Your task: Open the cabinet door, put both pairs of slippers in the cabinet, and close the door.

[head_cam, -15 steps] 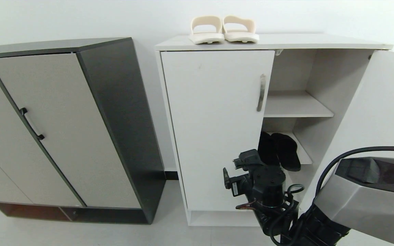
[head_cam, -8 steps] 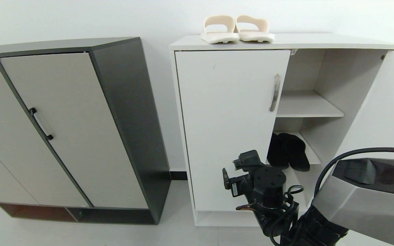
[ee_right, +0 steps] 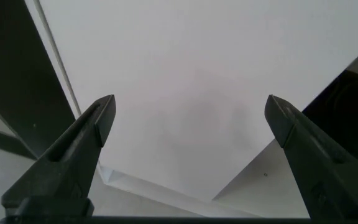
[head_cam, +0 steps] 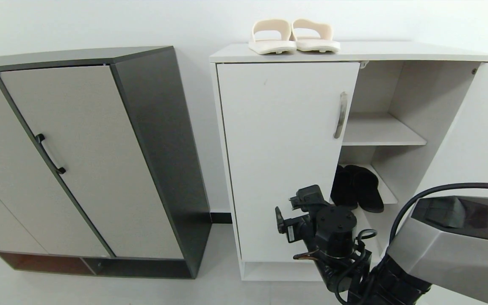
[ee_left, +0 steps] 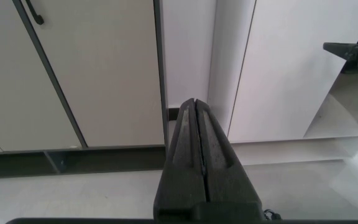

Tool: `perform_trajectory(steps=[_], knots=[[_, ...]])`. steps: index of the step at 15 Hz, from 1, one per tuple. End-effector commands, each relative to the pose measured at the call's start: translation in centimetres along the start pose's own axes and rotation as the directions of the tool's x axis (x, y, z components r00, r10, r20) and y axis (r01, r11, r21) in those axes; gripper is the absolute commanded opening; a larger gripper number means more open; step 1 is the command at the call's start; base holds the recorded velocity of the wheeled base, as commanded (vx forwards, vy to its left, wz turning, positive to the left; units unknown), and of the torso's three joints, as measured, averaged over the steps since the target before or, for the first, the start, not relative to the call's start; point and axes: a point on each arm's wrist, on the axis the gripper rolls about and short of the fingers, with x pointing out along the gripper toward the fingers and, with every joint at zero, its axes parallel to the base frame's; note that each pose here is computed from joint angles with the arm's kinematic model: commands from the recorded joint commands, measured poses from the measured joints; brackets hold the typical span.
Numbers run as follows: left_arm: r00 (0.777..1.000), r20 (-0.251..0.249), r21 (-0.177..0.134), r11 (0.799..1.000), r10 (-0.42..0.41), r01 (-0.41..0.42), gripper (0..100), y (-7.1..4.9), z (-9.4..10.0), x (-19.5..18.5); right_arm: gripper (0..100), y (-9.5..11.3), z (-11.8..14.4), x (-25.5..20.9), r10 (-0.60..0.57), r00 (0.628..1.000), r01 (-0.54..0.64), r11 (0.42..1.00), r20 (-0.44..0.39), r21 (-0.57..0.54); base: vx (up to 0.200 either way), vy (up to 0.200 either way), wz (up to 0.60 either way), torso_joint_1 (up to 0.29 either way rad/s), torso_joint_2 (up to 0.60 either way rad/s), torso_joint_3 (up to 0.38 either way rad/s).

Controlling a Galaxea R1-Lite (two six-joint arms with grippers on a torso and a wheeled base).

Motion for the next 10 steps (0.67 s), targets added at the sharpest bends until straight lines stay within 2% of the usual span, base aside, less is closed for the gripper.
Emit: perform_trajectory(steps=[1,6,10], knots=[[1.0,0.0,-0.001,1.0,0.0,0.0,0,0.0,0.0,0.01,100,0.08,-0.15,-0.03,0.003,1.0,-0.003,1.0,-0.004,-0.003,0.0,0.0,0.0,0.0,0.0,0.0],[1.0,0.0,-0.001,1.0,-0.001,0.001,0,0.0,0.0,0.0,100,0.1,-0.34,-0.01,0.003,1.0,-0.003,1.0,-0.007,-0.012,0.0,0.0,0.0,0.0,-0.03,-0.025],[1.0,0.0,-0.001,1.0,0.0,0.0,0,0.0,0.0,0.01,100,0.09,-0.37,-0.03,0.003,1.0,-0.004,1.0,-0.009,-0.014,0.0,0.0,0.0,0.03,-0.25,-0.327]])
